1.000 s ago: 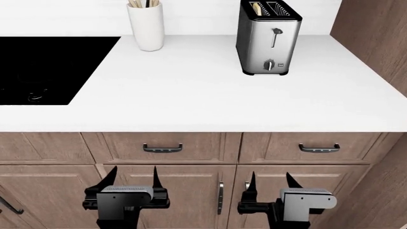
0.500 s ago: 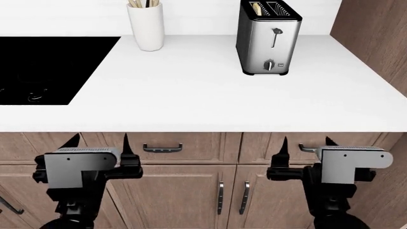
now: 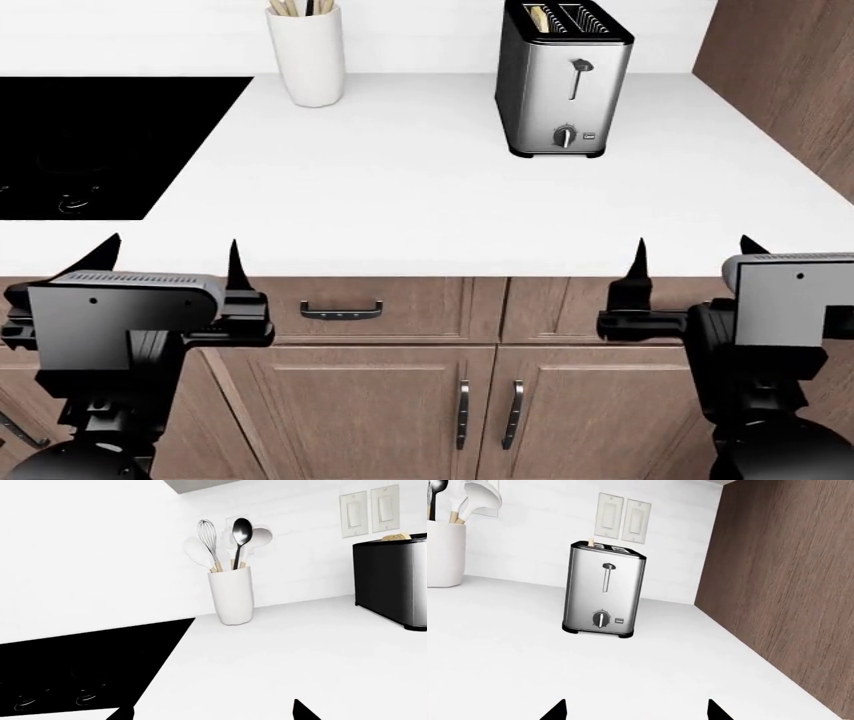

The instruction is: Push down the lever of the toaster to turn it on.

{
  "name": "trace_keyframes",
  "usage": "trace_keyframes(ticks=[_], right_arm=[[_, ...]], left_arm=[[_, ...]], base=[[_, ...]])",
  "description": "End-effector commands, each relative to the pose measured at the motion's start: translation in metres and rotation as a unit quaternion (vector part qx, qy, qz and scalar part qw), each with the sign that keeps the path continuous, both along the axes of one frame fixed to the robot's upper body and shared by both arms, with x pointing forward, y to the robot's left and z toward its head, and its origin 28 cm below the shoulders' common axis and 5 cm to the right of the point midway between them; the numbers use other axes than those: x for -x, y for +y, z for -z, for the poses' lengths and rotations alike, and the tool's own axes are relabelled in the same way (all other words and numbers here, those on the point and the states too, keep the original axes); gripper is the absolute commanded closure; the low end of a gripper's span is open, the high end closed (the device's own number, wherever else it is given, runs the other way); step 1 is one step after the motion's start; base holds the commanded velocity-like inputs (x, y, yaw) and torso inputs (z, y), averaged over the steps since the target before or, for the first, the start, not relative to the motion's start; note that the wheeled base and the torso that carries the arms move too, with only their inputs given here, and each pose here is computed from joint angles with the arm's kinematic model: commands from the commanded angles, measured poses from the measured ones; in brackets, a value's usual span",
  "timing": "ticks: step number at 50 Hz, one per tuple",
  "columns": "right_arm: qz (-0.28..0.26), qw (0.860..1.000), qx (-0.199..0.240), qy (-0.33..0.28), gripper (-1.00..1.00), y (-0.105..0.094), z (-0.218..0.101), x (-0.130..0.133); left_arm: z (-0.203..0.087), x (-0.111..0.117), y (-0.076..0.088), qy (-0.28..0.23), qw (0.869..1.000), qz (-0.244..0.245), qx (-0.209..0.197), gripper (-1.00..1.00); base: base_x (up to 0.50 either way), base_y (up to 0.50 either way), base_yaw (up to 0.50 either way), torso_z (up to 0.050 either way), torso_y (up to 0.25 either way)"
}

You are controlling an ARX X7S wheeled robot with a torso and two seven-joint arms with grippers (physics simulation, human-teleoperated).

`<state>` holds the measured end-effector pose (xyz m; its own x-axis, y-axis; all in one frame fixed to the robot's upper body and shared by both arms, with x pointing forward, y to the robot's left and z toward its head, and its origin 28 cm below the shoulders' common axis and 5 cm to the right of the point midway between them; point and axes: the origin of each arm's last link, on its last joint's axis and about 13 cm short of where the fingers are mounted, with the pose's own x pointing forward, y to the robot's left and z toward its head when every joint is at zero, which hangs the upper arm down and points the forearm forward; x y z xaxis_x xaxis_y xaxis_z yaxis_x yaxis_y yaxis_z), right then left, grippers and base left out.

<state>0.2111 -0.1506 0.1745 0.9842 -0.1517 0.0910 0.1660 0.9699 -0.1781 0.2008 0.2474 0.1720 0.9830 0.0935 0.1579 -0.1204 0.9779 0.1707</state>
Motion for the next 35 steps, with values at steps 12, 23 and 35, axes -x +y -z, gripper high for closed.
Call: trace_keyframes(ticks=[12, 23, 35], right_arm=[[-0.015, 1.0, -0.003, -0.019, -1.0, -0.0007, -0.0085, 0.004], [-0.016, 1.0, -0.005, -0.02, -1.0, -0.0001, -0.0082, 0.0038], [-0.012, 1.0, 0.0, -0.022, -1.0, -0.002, -0.008, 0.0054]], left_arm=[[-0.0094, 0.0017, 0.0021, -0.009, 1.0, -0.003, -0.012, -1.0], [-0.012, 0.0036, 0.0034, -0.012, 1.0, -0.004, -0.014, -1.0], [-0.0111, 0.0046, 0.0038, -0.012, 1.0, -0.006, -0.017, -1.0]], base=[[0.11, 0.0, 0.0, 0.0, 0.0], [0.48, 0.0, 0.0, 0.0, 0.0], [0.49, 0.0, 0.0, 0.0, 0.0]])
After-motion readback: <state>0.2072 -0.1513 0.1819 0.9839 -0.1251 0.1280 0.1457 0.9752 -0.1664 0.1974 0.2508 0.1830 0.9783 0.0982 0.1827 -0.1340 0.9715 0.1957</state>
